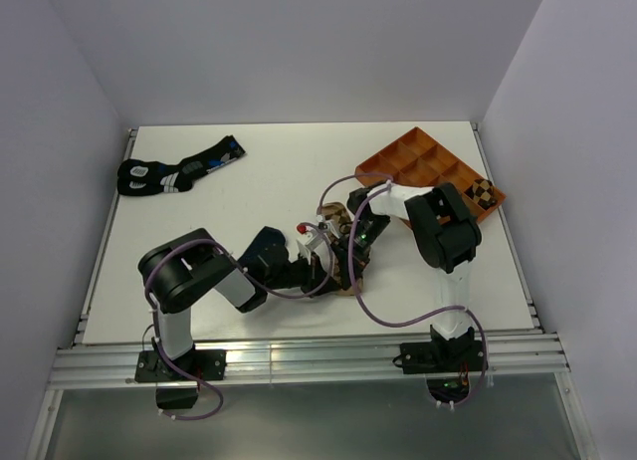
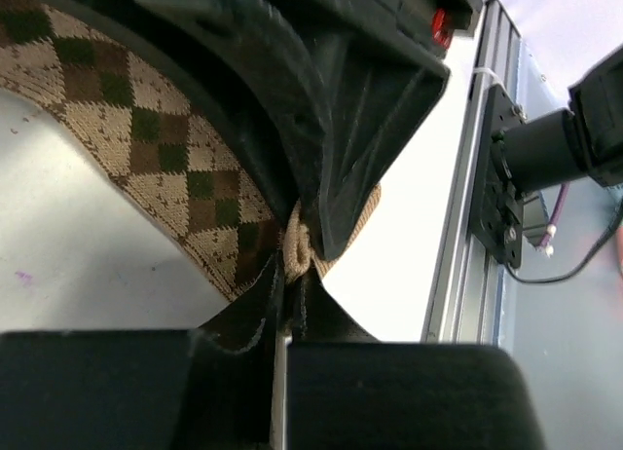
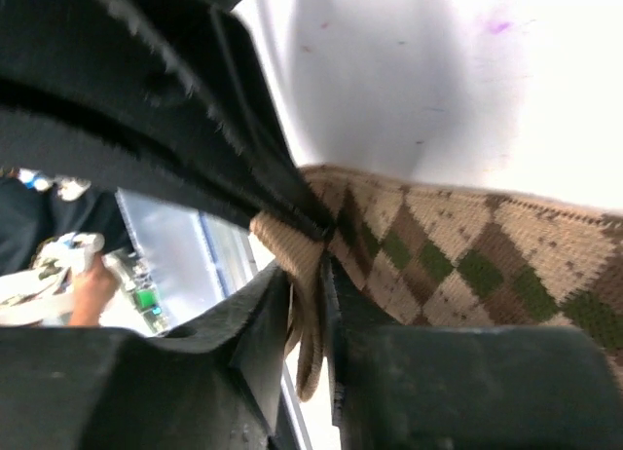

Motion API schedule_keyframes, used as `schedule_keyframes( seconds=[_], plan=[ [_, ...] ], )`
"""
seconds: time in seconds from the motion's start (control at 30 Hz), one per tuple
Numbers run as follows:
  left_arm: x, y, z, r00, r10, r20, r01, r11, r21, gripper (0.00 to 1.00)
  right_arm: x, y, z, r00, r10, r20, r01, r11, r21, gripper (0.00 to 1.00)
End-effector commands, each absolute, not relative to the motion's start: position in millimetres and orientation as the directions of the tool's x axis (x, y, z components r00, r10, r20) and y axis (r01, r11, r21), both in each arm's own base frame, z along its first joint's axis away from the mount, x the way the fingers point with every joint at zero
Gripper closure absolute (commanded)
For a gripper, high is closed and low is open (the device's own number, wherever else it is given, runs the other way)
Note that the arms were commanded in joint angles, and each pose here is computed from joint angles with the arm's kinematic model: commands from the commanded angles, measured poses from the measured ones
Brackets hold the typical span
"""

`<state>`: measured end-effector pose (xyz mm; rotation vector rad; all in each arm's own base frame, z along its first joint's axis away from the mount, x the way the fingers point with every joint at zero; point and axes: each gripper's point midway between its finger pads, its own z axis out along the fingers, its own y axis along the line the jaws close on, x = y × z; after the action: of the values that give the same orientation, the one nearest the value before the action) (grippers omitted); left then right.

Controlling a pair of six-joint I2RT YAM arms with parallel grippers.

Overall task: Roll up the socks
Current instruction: Roll the sock at the center of the board.

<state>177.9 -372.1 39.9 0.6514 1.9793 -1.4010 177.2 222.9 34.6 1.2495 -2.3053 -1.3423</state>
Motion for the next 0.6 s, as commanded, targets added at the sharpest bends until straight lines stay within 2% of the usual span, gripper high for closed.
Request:
schedule_keyframes(
  seconds=[0.0,0.03,0.2,0.47,0.57],
  plan=[
    [184,-386,53,-0.672,0.021,-0.741,0.706,0.323,-0.631,1.0,191,224,40,-0.622,-0.727,-0.29,-0.638,0.257,0.726,0.72],
    [185,-387,51,-0.683,0.021,-0.73,0.693,0.337,-0.638,1.0,197,225,39,-0.63,-0.715,-0.303,-0.653,0.277,0.705,0.66],
    [183,-392,39,-0.723,0.058,-0.688,0.645,0.414,-0.642,1.0,213,222,51,-0.616,-0.699,-0.364,-0.726,0.324,0.606,0.55],
    [190,-390,33,-0.758,0.044,-0.651,0.577,0.511,-0.638,1.0,250,204,58,-0.644,-0.639,-0.421,-0.763,0.495,0.415,0.51],
    [191,-390,34,-0.767,0.037,-0.64,0.56,0.526,-0.64,1.0,267,189,51,-0.68,-0.61,-0.407,-0.732,0.593,0.334,0.52]
  ],
)
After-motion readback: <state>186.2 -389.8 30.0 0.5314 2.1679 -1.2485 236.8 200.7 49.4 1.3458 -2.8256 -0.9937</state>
